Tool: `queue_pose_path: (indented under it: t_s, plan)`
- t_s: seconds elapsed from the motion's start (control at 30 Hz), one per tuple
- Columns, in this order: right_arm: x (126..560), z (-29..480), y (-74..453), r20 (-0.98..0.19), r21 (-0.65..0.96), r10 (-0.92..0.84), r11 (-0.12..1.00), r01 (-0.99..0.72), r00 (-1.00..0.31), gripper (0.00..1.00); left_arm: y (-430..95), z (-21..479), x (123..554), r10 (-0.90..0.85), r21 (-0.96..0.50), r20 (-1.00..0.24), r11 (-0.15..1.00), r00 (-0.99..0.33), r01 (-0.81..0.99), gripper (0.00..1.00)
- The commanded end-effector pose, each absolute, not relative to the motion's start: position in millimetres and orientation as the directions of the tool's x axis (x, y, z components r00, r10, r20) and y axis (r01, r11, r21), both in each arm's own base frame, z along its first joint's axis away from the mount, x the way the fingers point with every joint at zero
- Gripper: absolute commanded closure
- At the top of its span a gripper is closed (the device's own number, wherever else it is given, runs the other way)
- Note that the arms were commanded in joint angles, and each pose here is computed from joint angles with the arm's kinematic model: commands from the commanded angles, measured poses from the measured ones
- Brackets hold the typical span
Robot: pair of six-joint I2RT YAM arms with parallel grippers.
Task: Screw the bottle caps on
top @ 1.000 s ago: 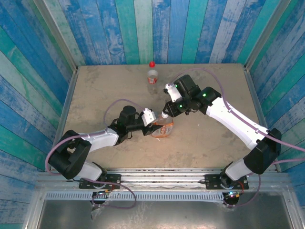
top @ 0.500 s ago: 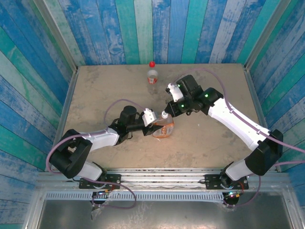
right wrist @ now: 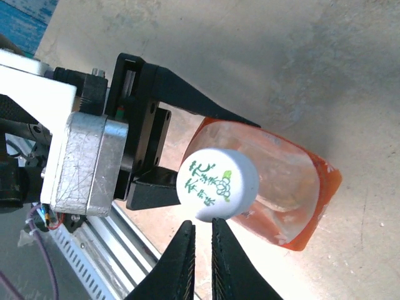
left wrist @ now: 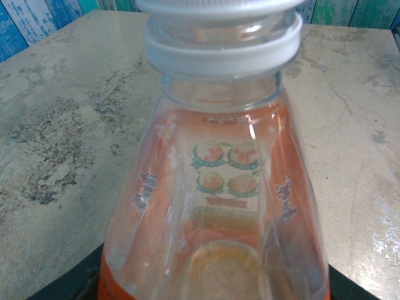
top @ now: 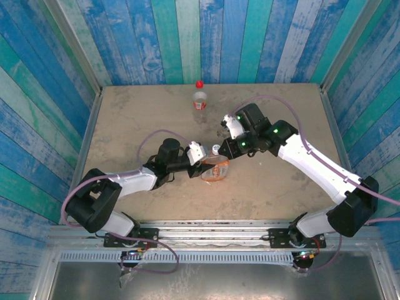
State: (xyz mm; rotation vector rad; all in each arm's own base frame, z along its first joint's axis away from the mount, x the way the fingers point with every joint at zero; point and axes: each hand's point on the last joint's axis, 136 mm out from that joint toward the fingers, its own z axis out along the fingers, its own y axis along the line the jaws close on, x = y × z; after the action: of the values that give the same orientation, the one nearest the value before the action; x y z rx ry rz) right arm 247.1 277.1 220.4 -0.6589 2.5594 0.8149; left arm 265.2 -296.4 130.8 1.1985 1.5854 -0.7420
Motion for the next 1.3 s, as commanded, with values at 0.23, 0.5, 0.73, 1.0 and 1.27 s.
queue_pose_path:
  t_s: [0.23,0.5,0.73,1.0,1.27]
  plan:
    - [267.4,241.5,273.9,-0.526,0.427,-0.274,0.734,-0.529,-0.805,0.66,-294.2,114.0,265.6,0.384,0.059,-0.92,0.333,-0.078,0.941,0.46]
    - [275.2,229.6,289.4,-0.492,0.459,-0.322,0.693,-0.556,-0.809,0.76,-292.7,114.8,265.7,0.385,0.063,-0.92,0.338,-0.077,0.939,0.46]
    - [259.3,221.0,283.5,-0.453,0.49,-0.323,0.688,-0.535,-0.831,0.84,-293.2,114.7,266.8,0.385,0.06,-0.919,0.34,-0.081,0.938,0.46]
    - [231.1,214.9,282.7,-0.419,0.528,-0.325,0.672,-0.518,-0.848,0.88,-294.7,114.2,269.6,0.387,0.054,-0.918,0.344,-0.089,0.937,0.46]
    - [226.6,223.1,279.8,-0.443,0.522,-0.316,0.67,-0.528,-0.839,0.87,-294.8,112.2,269.7,0.391,0.053,-0.916,0.343,-0.091,0.938,0.46]
